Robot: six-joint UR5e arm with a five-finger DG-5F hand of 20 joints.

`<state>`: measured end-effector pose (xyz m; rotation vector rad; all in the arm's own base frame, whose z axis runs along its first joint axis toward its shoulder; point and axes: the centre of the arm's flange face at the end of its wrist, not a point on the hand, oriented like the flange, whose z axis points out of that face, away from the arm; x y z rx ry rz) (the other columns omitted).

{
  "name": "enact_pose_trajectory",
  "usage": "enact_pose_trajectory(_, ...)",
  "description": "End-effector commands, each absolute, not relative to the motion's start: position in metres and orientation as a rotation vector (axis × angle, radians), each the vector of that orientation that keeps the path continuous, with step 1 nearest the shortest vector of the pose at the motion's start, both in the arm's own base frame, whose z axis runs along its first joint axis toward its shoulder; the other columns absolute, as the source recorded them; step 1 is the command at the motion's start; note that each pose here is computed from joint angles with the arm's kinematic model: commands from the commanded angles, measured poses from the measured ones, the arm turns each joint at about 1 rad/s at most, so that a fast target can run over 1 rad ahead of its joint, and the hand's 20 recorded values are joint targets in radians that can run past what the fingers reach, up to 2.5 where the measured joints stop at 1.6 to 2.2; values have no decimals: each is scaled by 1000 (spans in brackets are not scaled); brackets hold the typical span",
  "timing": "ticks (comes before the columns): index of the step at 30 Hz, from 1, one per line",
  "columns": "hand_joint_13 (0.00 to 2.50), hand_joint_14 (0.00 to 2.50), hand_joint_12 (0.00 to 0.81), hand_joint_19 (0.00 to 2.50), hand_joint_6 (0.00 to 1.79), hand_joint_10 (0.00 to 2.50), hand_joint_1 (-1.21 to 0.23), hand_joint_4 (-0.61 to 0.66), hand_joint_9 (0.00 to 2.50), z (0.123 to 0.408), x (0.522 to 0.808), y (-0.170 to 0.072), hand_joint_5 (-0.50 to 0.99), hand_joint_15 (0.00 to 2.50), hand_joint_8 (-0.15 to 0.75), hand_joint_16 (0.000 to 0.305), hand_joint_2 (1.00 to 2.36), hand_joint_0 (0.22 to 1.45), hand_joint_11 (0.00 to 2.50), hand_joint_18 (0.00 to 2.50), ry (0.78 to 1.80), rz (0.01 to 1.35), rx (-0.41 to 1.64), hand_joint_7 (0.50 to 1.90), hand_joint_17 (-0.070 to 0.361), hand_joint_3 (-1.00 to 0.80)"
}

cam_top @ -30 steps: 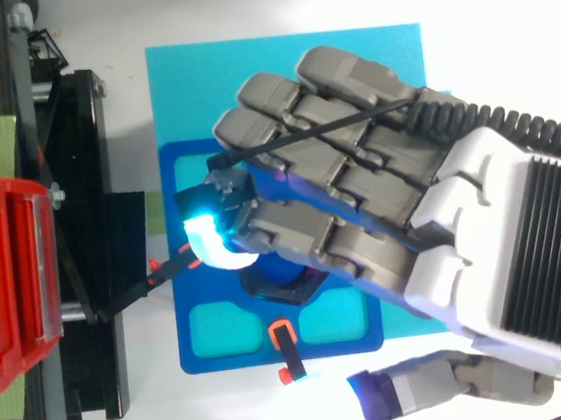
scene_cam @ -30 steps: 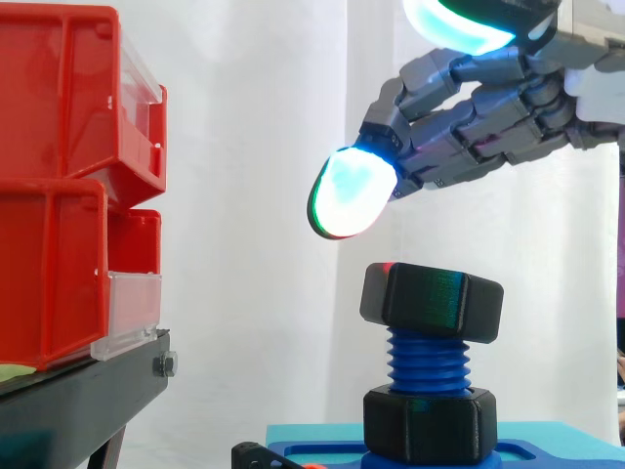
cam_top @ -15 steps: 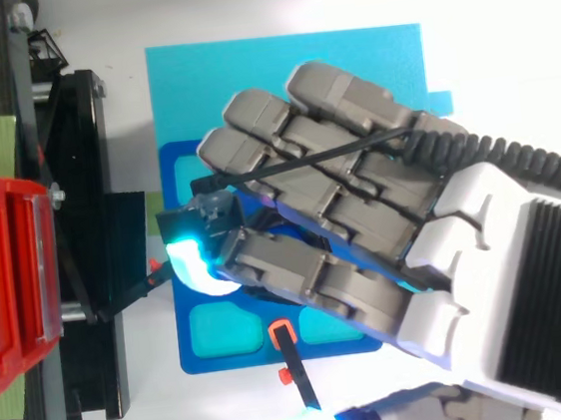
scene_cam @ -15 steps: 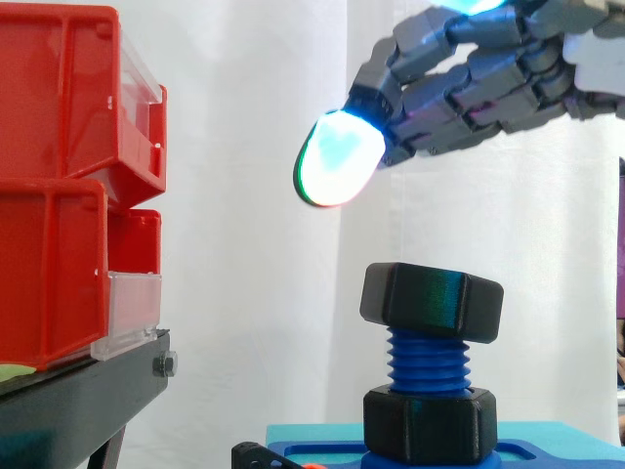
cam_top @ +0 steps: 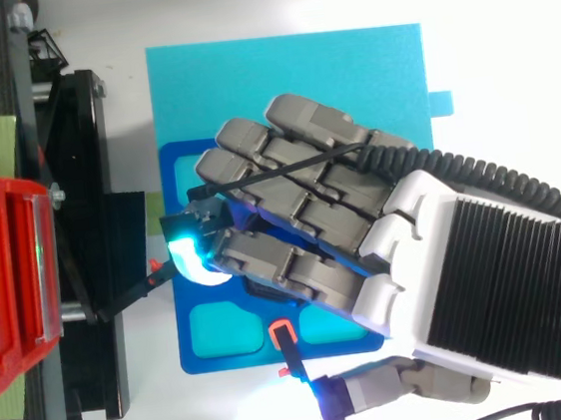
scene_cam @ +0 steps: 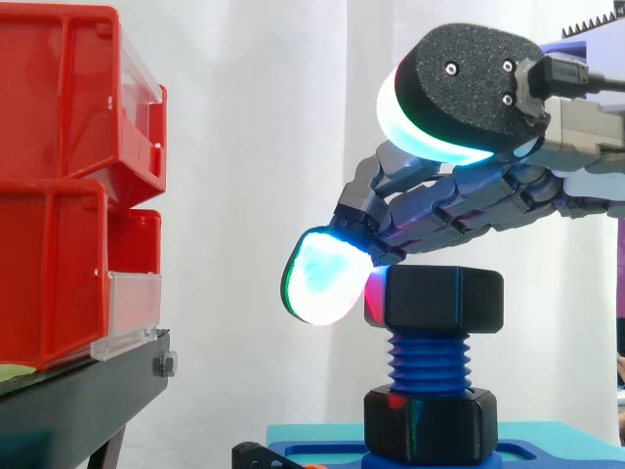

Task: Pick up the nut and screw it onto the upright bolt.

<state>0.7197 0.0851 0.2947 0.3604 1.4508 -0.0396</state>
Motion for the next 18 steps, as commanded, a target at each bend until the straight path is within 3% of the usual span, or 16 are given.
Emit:
enact_pose_trajectory(1, 363, 0, 330, 6, 503, 0, -65, 186, 380, 294, 720, 83, -131, 0, 253, 42, 1000, 484, 0, 277, 1461, -38, 351, 828, 95, -500)
enact_pose_trajectory(10, 372, 0, 328, 0, 503, 0, -80, 216, 390, 293, 720, 81, -132, 0, 262, 41, 1000, 484, 0, 287, 1470, -35, 341, 900, 93, -500)
enact_pose_trajectory(18, 382, 0, 326, 0, 504, 0, -97, 236, 405, 292, 721, 65, -130, 0, 269, 41, 1000, 483, 0, 293, 1489, -34, 324, 961, 92, -500)
